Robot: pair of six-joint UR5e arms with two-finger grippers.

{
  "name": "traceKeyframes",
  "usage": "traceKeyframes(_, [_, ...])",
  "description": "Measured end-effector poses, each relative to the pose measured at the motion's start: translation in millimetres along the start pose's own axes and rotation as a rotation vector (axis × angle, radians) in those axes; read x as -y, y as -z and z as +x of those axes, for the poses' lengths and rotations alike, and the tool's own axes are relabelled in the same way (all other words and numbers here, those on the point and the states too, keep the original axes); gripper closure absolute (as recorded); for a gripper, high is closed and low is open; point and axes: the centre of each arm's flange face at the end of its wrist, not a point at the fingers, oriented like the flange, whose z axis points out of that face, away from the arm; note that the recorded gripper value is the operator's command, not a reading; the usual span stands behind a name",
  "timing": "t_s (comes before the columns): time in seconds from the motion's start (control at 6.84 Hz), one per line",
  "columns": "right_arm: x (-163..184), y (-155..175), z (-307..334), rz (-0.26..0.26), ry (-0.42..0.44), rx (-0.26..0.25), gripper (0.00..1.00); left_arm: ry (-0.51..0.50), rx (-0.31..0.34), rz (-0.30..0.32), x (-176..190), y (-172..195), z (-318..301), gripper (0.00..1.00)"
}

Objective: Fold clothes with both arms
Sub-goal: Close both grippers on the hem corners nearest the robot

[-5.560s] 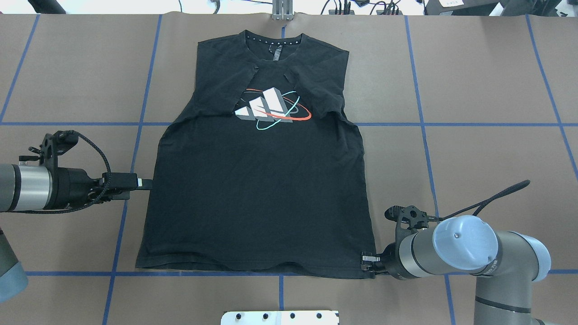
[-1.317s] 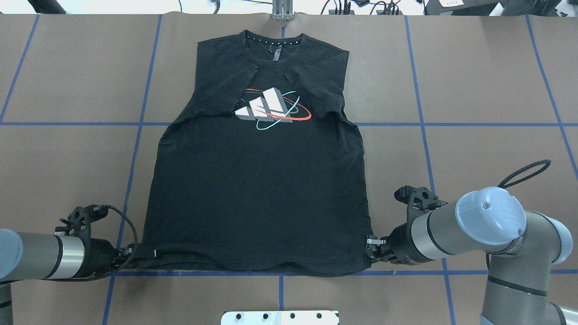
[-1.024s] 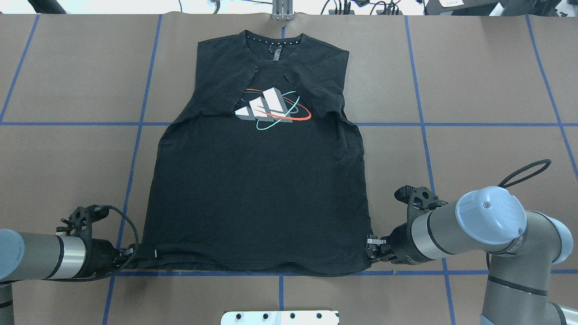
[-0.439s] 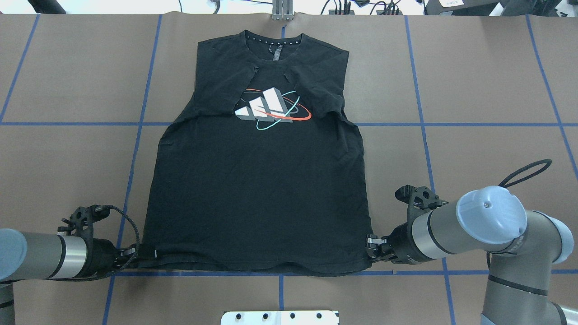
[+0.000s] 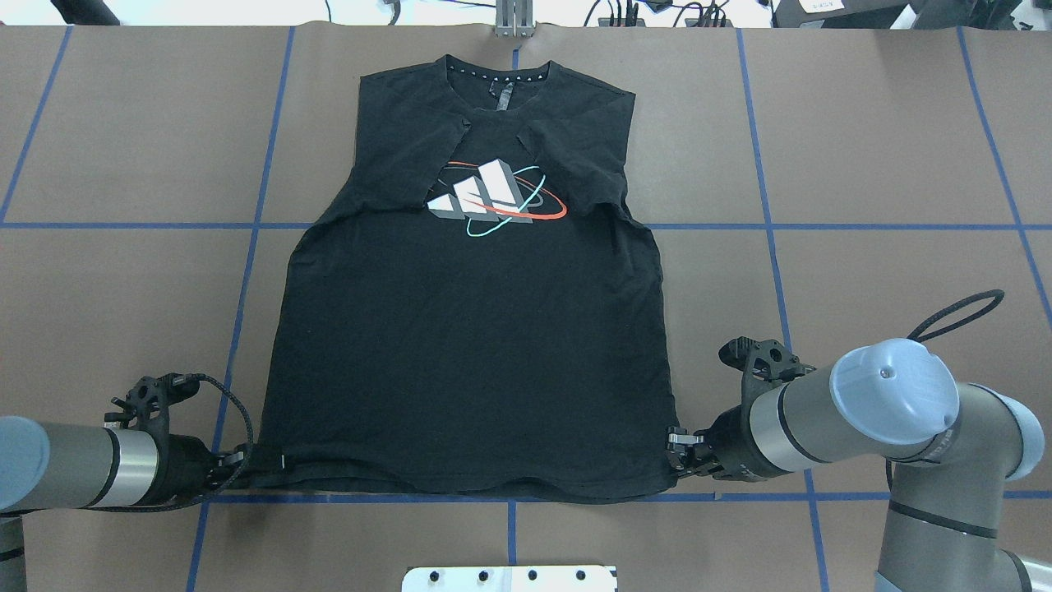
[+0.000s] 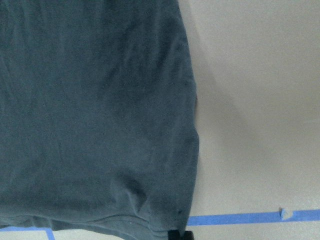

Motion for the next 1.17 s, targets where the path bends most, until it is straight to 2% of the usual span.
traceKeyframes(0.59, [2,2,2,-0.005,-0.004,-0.001,1.00,0.000,-0.004,-0.001,-1,1,7,1.00])
traceKeyframes(0.88, [5,6,2,-0.010,-0.009,0.003,1.00,-0.001,-0.012,-0.001,-2,6,15,1.00])
traceKeyframes(1.17, [4,15,0,-0.013,-0.007,0.016,1.00,-0.004,-0.039,-0.002,-5,30,29,1.00])
